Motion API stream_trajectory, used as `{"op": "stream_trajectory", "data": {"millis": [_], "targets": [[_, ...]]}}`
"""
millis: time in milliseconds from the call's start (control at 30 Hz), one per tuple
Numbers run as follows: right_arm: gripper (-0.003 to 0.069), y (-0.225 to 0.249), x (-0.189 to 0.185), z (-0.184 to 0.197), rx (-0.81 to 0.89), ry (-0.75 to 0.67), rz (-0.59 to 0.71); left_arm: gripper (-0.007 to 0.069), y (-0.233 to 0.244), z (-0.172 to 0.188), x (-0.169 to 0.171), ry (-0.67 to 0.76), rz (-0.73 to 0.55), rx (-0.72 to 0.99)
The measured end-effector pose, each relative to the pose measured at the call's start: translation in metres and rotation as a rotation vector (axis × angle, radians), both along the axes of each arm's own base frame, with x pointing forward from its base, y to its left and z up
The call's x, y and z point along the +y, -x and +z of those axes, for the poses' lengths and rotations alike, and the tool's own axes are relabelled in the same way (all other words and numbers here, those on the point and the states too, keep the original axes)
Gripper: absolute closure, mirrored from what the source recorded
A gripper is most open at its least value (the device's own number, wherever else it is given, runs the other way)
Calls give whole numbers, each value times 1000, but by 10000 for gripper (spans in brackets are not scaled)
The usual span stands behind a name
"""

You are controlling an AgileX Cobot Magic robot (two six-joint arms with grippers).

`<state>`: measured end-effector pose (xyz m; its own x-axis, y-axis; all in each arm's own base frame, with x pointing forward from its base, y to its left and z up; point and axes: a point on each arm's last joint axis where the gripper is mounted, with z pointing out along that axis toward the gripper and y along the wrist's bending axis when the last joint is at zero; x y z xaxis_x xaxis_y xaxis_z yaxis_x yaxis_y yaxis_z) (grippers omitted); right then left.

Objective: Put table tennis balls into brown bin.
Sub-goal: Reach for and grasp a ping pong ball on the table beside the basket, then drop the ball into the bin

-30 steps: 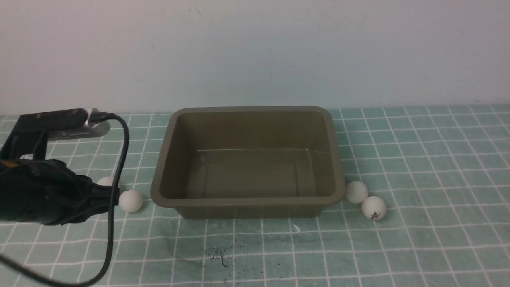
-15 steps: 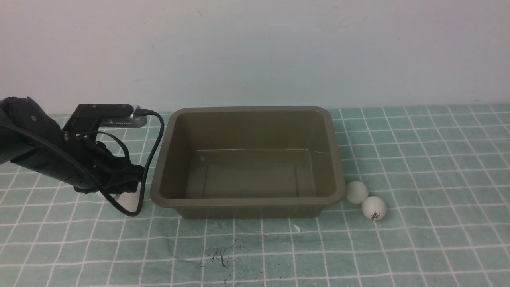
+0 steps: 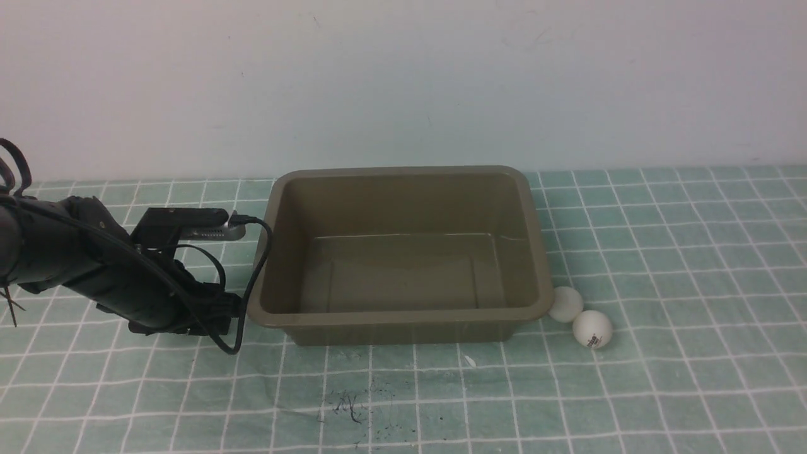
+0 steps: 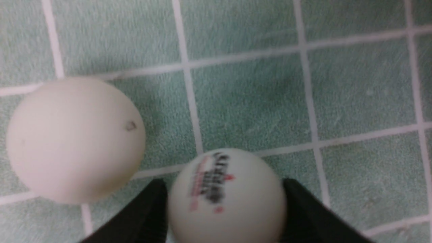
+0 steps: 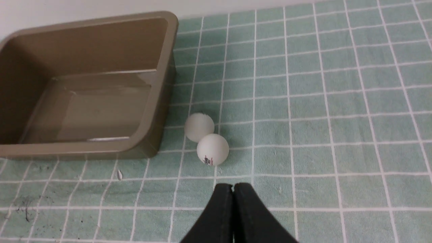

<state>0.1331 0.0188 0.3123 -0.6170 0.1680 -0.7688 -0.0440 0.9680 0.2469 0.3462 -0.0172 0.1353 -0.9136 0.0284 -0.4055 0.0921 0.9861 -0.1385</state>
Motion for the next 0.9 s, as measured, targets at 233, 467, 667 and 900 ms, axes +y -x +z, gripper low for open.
{"op": "stream_trajectory", "data": {"millis": [233,467,667,900], "targets": [[657,-41,2,-13,164,46,46,273,6,29,-3,20,-48,6],[552,-88,10,-35,279,28,122,273,15,117,-18,48,-124,-171],[347,-136,22,-64,342,55,202,273,2,130,-66,70,-263,-205],[124,-188,61,-110,442,131,342,167,-21,95,-109,103,-337,-60]]}}
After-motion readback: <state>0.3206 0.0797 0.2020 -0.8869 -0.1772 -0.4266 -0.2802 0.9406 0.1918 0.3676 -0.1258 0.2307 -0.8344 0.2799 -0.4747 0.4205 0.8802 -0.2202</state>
